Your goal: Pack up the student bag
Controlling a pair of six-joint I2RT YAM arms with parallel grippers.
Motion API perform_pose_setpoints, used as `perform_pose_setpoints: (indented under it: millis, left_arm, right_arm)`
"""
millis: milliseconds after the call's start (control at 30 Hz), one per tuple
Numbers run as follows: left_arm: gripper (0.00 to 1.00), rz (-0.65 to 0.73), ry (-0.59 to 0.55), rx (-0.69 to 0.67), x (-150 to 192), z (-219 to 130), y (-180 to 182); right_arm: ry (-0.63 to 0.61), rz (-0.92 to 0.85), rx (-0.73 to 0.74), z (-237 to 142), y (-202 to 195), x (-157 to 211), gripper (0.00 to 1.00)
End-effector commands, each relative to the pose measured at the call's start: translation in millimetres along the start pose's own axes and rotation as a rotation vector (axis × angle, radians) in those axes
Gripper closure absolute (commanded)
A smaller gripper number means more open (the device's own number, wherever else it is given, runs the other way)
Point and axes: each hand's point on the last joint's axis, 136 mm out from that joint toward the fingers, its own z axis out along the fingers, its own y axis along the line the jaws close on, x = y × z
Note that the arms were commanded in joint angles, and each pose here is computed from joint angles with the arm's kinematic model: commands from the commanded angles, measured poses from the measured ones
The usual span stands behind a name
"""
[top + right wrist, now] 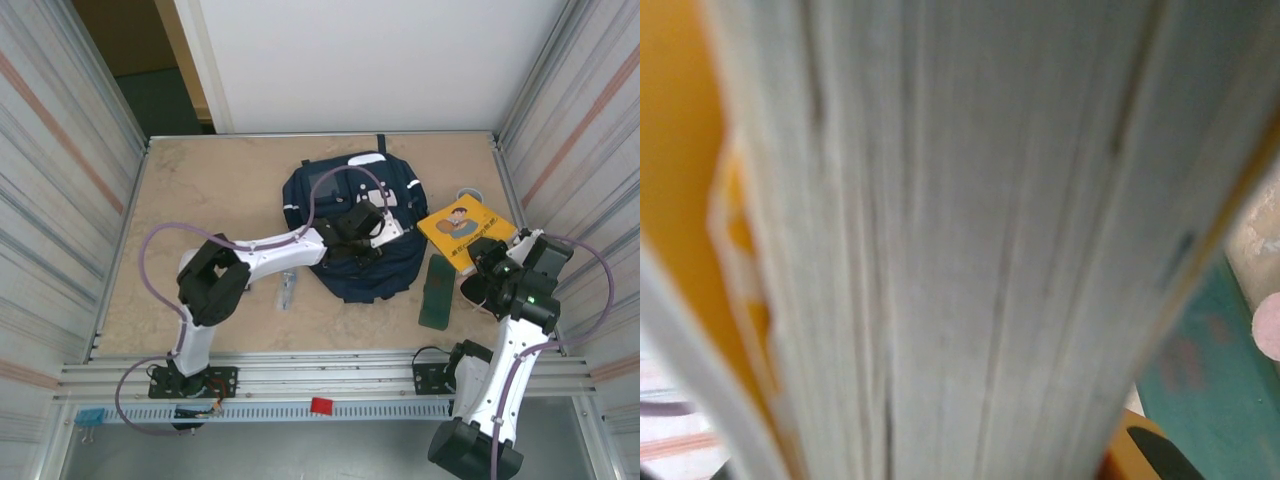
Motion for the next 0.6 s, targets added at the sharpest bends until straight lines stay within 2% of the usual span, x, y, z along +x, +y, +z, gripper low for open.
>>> perform_pose_setpoints:
  millis: [0,167,333,567]
  left_arm:
    - [1.0,-0.148,-0.115,-0.134,-36,-51,42]
    - [1.0,-0.304,-0.14,-0.136,-46,-76,70]
    - [1.0,-0.388,-0.206,-0.094,-64,-99,87]
    - [1.0,-0.422,-0.296,0.035,-89,-119,93]
  right_arm:
    - [-0.067,-0.107,-0.088,-16,34,-17,1.0]
    - [-0.089,-0.106,-0.086,-27,42,-20,1.0]
    - [-0.083,-0.08,-0.038,-38,37,-9,1.0]
    - [0.057,0.052,-0.223,-24,45,31,1.0]
